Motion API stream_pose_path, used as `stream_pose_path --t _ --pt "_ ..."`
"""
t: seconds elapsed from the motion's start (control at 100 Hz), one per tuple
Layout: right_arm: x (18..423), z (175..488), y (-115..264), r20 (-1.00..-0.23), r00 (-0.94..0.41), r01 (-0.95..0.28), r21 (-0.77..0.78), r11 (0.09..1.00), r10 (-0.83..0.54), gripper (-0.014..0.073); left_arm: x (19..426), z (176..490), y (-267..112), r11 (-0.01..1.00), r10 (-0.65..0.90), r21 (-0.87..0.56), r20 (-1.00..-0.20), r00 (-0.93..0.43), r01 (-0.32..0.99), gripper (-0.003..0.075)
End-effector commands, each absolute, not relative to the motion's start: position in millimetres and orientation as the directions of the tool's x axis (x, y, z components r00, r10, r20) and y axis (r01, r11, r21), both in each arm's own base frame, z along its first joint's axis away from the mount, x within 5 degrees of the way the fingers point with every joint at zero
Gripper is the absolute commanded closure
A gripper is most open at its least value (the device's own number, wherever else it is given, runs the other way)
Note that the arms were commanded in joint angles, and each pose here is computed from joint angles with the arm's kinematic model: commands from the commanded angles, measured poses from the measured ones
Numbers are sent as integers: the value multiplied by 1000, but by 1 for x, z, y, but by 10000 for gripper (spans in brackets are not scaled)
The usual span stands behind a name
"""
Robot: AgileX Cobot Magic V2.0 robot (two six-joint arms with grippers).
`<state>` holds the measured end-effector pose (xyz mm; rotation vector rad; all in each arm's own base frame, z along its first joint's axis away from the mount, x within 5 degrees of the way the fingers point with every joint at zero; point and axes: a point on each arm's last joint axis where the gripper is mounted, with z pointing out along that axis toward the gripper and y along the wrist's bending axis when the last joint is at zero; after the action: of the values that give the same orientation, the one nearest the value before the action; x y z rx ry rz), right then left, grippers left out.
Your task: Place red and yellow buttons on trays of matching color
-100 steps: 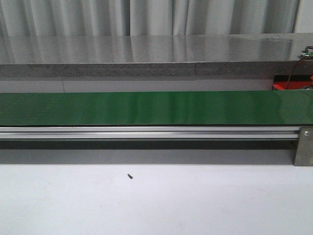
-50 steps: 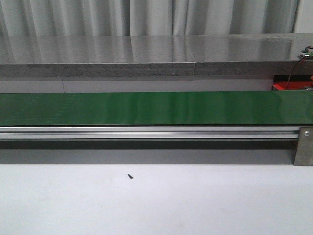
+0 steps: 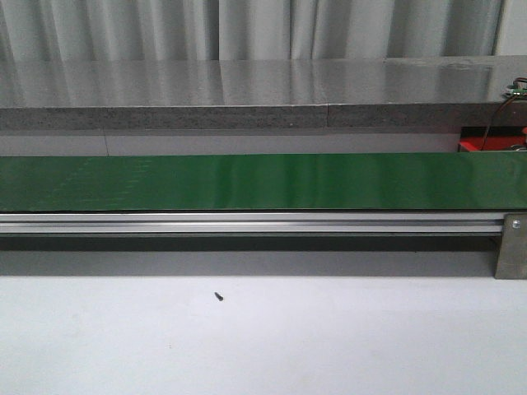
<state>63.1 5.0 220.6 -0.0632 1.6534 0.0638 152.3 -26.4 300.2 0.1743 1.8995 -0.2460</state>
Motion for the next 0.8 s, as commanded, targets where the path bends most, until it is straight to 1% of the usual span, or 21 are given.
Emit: stream_pose_path --t 0.0,0.12,0.27,0.79 --pt "57 230 5 -998 61 -83 -4 997 2 662 154 314 -25 973 -35 -94 -963 -269 213 740" --pt "52 219 4 -995 98 -83 -3 997 5 662 154 314 -25 973 -35 -94 -963 -269 213 740" --pt "54 207 4 -998 57 -82 -3 997 2 662 154 313 -25 972 -34 -95 -962 -272 214 740" --pt "54 208 4 -998 69 -82 -5 997 0 662 154 312 -25 972 -34 -96 -961 -276 216 740"
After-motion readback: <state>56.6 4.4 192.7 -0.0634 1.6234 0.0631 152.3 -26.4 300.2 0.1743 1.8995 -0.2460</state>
